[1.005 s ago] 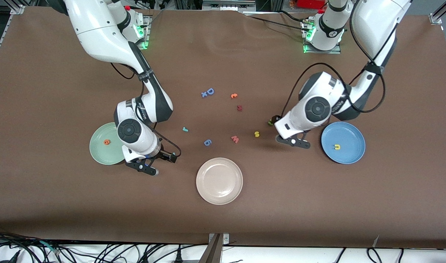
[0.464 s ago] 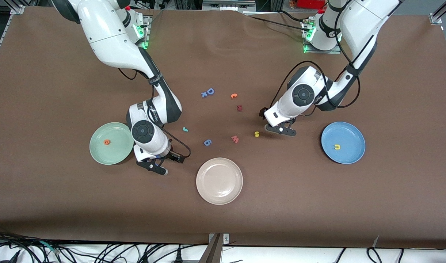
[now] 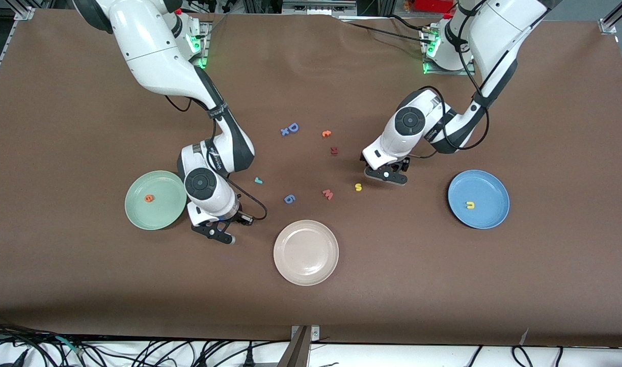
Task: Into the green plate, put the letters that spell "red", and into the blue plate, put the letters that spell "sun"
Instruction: 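Grasp the teal p with the right gripper while the left gripper reaches the green u, then grasp the green u with the left gripper while the right gripper carries the p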
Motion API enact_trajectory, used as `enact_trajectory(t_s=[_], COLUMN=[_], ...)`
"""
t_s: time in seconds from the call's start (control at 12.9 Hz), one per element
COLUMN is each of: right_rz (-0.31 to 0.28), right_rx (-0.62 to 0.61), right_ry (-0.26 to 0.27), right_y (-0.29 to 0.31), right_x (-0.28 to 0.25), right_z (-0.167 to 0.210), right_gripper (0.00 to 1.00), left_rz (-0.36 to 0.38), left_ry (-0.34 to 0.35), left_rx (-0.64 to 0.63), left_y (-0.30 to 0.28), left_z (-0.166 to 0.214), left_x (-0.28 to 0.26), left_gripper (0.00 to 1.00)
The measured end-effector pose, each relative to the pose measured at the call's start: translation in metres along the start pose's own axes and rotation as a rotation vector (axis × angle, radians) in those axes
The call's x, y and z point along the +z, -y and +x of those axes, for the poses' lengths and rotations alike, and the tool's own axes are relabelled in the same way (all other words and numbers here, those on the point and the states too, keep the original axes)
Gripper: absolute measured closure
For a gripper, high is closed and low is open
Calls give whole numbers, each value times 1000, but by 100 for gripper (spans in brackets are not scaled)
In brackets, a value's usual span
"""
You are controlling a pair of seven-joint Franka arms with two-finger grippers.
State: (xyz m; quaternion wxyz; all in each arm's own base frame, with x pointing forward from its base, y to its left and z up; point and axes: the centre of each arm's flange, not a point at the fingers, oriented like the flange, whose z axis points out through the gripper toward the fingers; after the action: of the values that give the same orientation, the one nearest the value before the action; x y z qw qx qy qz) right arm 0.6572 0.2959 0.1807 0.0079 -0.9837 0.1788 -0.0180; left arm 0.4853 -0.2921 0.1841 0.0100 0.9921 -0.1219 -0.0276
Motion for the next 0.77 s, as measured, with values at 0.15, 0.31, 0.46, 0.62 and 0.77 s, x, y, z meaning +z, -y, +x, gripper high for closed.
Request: enact_trajectory(t_s=[0.15, 0.31, 0.46, 0.62, 0.77], right_rz=[0, -1, -15, -43, -65], right_rx=[3, 7, 10, 15, -15], right_ry=[0, 1, 15, 42, 60], right_y=[0, 0, -1, -1, -10], right_x=[0, 0, -4, -21, -36], right_z=[0, 0, 3, 13, 28], right_gripper=[71, 71, 71, 71, 71], left_rz=[17, 19, 16, 16, 15], left_ry=[-17, -12, -5, -3, -2], left_rx=[32, 42, 43, 43, 43], left_y=[-5, -7, -7, -7, -7], left_z=[2, 2, 2, 1, 1], left_x=[1, 7, 11, 12, 12], left_gripper=[0, 0, 4, 19, 38])
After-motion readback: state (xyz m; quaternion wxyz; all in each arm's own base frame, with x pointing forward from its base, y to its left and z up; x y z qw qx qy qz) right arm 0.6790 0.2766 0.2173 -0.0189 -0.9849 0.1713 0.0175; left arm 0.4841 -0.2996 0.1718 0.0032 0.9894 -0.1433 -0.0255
